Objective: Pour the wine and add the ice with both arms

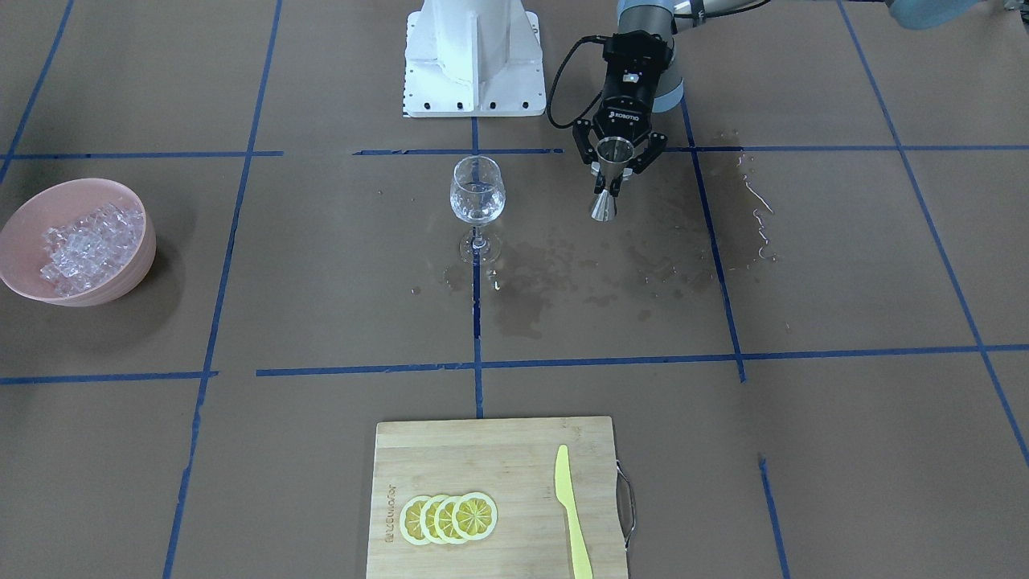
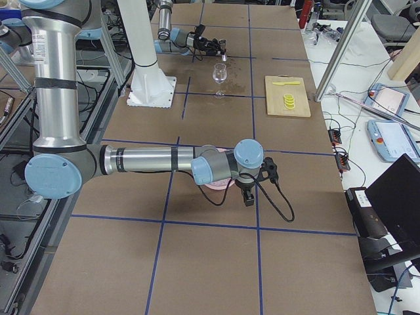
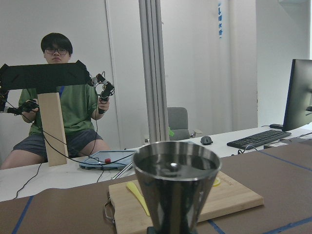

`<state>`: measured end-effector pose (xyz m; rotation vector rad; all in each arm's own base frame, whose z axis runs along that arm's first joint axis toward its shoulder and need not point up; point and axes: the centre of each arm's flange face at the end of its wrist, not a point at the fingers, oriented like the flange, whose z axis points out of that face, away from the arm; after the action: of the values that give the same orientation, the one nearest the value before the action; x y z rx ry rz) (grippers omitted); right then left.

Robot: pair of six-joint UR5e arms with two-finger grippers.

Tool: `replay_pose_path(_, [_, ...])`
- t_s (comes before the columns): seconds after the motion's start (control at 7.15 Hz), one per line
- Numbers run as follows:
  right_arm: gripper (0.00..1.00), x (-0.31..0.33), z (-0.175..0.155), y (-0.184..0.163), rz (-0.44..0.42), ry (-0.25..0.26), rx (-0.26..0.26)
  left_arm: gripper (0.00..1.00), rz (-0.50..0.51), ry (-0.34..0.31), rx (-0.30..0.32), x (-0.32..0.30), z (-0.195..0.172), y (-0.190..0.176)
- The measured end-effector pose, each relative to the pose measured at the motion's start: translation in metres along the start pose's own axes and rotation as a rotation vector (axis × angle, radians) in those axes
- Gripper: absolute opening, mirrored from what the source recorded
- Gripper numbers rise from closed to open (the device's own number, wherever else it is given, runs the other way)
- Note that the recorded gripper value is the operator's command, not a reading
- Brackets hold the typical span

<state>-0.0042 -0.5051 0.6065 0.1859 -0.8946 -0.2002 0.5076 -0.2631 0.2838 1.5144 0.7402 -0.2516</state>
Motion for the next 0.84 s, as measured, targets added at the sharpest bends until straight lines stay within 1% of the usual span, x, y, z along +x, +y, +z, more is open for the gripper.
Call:
replay_pose_path(0.14, [1.0, 0.002, 0.001, 0.0, 0.003, 0.0, -0.002, 0.0, 0.021, -0.001, -0.007, 0.012, 0.002, -0.01])
replay_pose_path(0.42, [1.0, 0.002, 0.002, -0.001, 0.004, 0.0, -0.004, 0.0, 0.105, -0.004, -0.027, 0.027, 0.006, -0.025])
replay_pose_path(0.84, [1.0, 0.002, 0.003, -0.001, 0.004, 0.0, -0.005, 0.0, 0.232, -0.01, -0.05, 0.04, 0.01, -0.032])
